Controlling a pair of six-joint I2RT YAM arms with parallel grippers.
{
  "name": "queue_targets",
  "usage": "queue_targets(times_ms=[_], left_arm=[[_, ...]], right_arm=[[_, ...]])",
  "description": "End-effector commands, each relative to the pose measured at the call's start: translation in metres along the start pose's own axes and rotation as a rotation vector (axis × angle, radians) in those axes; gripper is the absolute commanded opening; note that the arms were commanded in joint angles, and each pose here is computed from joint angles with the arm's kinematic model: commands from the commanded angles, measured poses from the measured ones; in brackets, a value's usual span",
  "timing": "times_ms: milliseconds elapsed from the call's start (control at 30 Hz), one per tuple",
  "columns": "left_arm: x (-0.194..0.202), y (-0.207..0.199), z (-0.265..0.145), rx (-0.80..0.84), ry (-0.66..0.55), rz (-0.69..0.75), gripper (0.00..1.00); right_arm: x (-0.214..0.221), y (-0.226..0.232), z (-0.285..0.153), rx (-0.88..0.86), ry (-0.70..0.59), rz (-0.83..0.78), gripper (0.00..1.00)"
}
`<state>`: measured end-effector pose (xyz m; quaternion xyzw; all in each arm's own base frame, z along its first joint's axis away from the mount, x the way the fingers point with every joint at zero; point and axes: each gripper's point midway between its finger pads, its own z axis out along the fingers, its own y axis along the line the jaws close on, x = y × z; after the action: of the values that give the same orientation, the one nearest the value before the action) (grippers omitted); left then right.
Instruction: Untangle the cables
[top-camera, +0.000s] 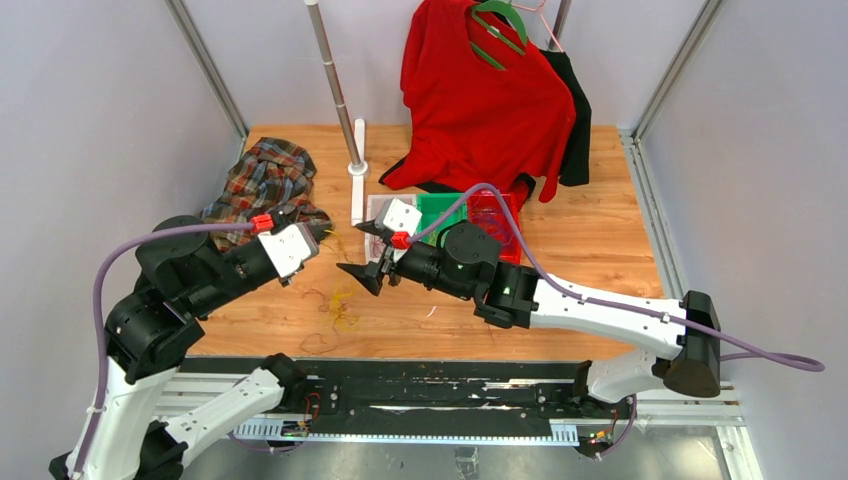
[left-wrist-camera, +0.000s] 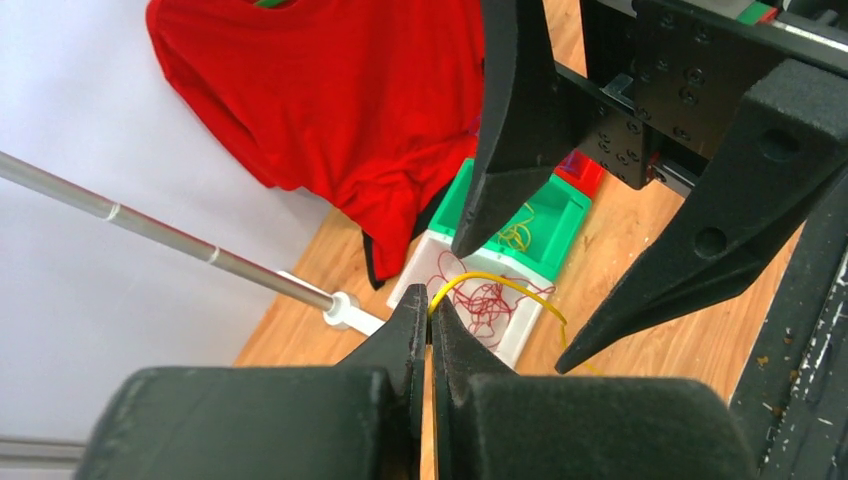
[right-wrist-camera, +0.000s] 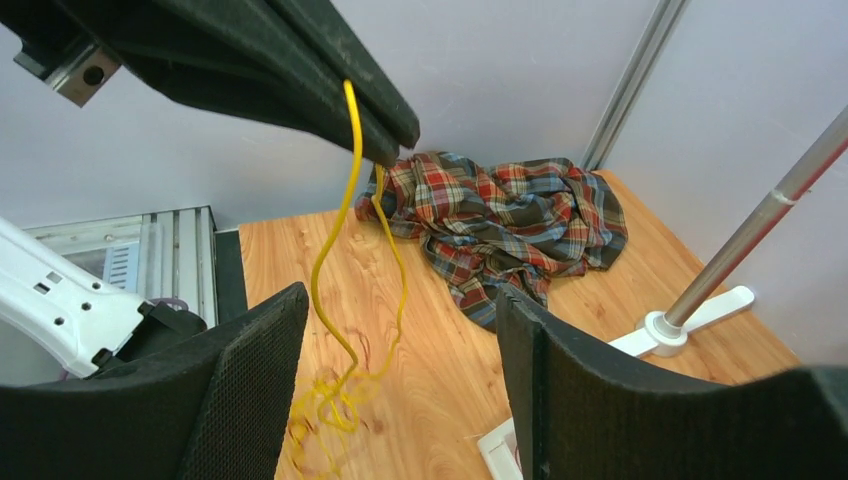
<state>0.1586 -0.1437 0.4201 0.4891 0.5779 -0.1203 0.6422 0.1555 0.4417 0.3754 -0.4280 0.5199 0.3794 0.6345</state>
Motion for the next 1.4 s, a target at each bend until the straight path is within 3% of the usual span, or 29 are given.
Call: queue_targets(times_ms=[0, 200, 500, 933, 1167, 1367], left_arm=[[-0.006, 0.004, -0.005, -0.008, -0.007, 0.037, 0.0], [-0.009, 0.006, -0.007, -0.007, -0.011, 0.056, 0.0], [-0.016, -0.026, -0.013, 0.193, -0.014, 0.052, 0.0], [-0.048, -0.033, -0.02, 0.265, -0.119, 0.055, 0.0], [-0.095, -0.031, -0.033, 0.315, -0.245, 0.032, 0.0], [-0.124, -0.014, -0.037, 0.271, -0.309, 0.06, 0.0]], right_arm=[[-0.031, 0.006, 0.006, -0.014, -0.084, -0.01, 0.69], [-0.019, -0.012, 0.006, 0.086, -0.043, -0.027, 0.69], [-0.01, -0.059, 0.028, 0.369, -0.002, -0.056, 0.61], [0.031, -0.043, 0.038, 0.34, -0.05, 0.044, 0.62], [0.08, -0.045, 0.031, 0.387, -0.055, 0.132, 0.62], [0.135, -0.046, 0.018, 0.428, 0.018, 0.201, 0.55]])
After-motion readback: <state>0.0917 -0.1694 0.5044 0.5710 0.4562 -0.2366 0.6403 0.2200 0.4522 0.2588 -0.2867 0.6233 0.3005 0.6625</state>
